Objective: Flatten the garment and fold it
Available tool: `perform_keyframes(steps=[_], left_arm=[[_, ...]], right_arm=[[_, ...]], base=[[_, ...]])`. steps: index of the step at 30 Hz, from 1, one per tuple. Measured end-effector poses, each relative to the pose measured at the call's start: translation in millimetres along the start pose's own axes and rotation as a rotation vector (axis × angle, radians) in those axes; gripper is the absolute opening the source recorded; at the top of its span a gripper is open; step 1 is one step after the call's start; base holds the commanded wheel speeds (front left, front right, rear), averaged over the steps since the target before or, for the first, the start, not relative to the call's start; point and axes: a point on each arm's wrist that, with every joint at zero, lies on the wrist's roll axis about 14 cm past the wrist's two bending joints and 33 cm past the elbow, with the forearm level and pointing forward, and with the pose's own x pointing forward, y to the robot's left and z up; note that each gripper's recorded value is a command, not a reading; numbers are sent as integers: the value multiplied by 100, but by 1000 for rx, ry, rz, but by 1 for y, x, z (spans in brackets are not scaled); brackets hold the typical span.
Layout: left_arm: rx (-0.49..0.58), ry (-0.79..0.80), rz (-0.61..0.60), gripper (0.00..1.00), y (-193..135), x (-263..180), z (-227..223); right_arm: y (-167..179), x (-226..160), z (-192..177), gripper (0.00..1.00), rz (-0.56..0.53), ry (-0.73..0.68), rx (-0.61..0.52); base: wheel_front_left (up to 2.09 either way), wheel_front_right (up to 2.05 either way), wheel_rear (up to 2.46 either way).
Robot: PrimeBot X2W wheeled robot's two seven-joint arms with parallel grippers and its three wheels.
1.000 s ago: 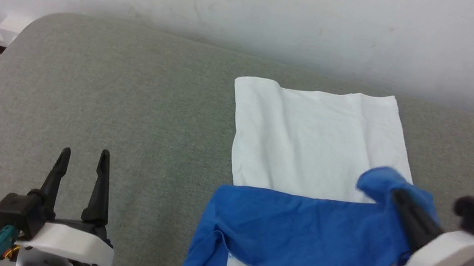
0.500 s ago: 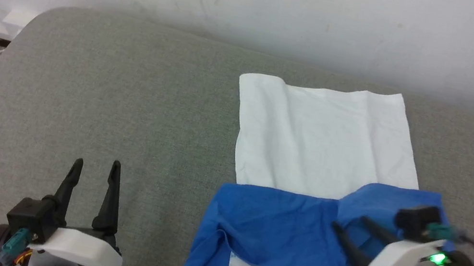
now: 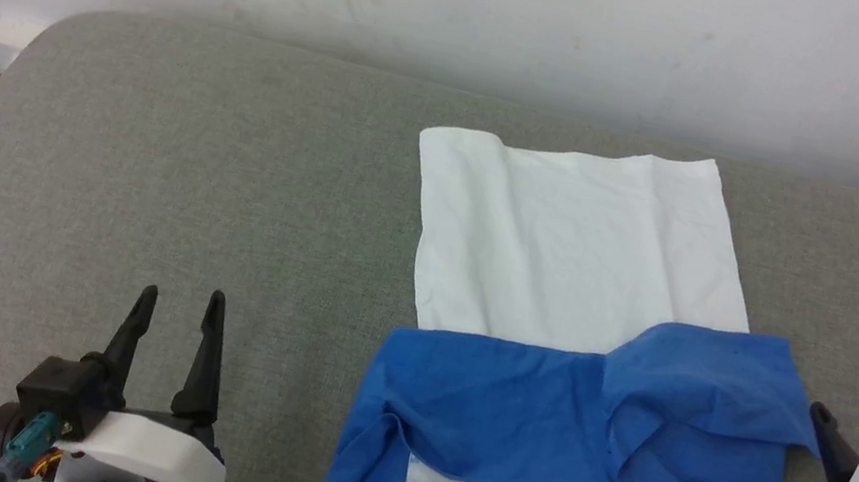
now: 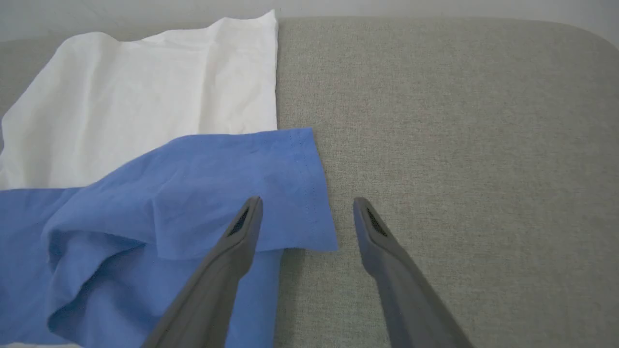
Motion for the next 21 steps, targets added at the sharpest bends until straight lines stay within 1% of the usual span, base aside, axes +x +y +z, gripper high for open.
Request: perform_keyframes(steps=[3, 7, 12, 17, 18, 19, 21], left_arm=[[2, 11, -2, 100, -1, 3, -4], [9, 22, 5, 100, 1, 9, -7], [19, 44, 20, 100, 6, 10, -14], [27, 50, 25, 100, 8, 13, -16], [28, 51, 26, 100, 9, 13, -17], [29, 53, 27, 100, 9, 14, -17], [30, 54, 28, 100, 9, 15, -18]], right_arm=[[-5, 11, -16, 100, -20, 60, 44], [-12, 26, -33, 100, -39, 120, 58], [-12, 39, -54, 100, -42, 190, 49], [-8, 47, -68, 100, -15, 252, -7], [-8, 48, -70, 68, -12, 264, -17], [-9, 49, -71, 0, -11, 273, -23], [-9, 51, -72, 0, -6, 280, -33]], base=[[0, 0, 0], [0, 0, 0], [0, 0, 0], [0, 0, 0], [0, 0, 0], [0, 0, 0], [0, 0, 0]])
